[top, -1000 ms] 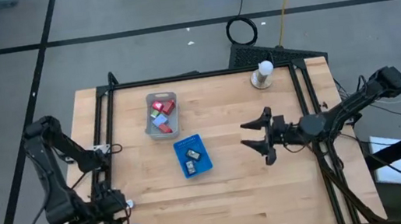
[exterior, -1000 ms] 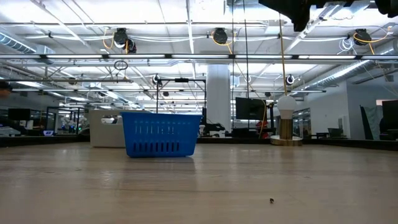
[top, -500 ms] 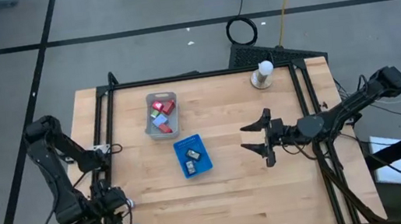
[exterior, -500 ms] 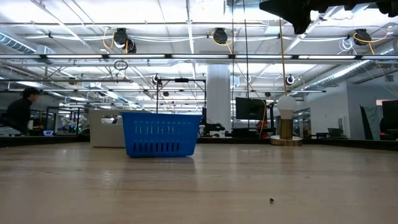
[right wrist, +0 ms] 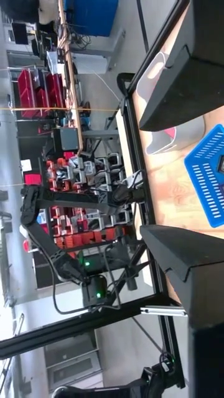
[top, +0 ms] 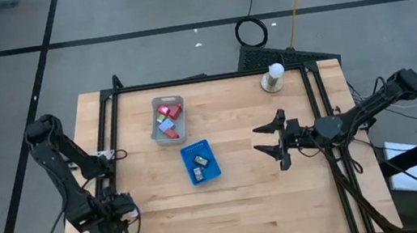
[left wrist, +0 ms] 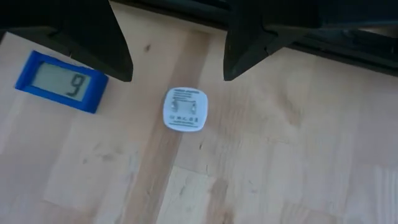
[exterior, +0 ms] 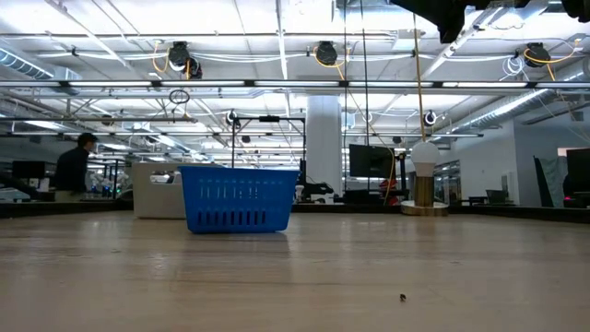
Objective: Pick & Place Office items
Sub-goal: Put the violet charger adapter into the gray bin
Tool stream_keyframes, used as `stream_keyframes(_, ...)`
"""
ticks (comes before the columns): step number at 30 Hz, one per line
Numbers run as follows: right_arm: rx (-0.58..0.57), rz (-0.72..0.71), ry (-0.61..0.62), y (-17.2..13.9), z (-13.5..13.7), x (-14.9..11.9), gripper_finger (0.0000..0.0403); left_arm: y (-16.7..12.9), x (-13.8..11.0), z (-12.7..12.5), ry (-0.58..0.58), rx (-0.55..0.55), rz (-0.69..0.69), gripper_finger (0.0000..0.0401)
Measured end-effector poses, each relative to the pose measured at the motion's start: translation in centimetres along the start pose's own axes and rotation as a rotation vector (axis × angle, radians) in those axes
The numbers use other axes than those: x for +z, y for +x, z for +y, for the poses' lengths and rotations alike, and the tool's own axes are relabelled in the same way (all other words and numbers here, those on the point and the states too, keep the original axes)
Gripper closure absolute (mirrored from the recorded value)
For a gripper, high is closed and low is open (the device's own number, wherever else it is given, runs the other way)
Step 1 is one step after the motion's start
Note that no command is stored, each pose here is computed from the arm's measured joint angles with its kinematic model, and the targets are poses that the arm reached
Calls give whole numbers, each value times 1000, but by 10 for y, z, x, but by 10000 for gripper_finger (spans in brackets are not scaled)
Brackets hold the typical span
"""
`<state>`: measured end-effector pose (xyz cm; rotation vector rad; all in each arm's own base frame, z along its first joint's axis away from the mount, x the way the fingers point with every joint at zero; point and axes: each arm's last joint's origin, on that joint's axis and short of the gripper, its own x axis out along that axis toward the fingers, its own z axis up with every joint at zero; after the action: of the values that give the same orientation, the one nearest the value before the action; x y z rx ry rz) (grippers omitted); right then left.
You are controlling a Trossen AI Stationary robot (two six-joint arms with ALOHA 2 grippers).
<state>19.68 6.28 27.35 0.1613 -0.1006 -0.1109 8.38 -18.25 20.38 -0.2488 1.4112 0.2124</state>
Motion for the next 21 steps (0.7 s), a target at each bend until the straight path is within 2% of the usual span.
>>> stream_keyframes(21,-4,4,-9,0,0,0,152,14,-1,6,43,15,-30,151)
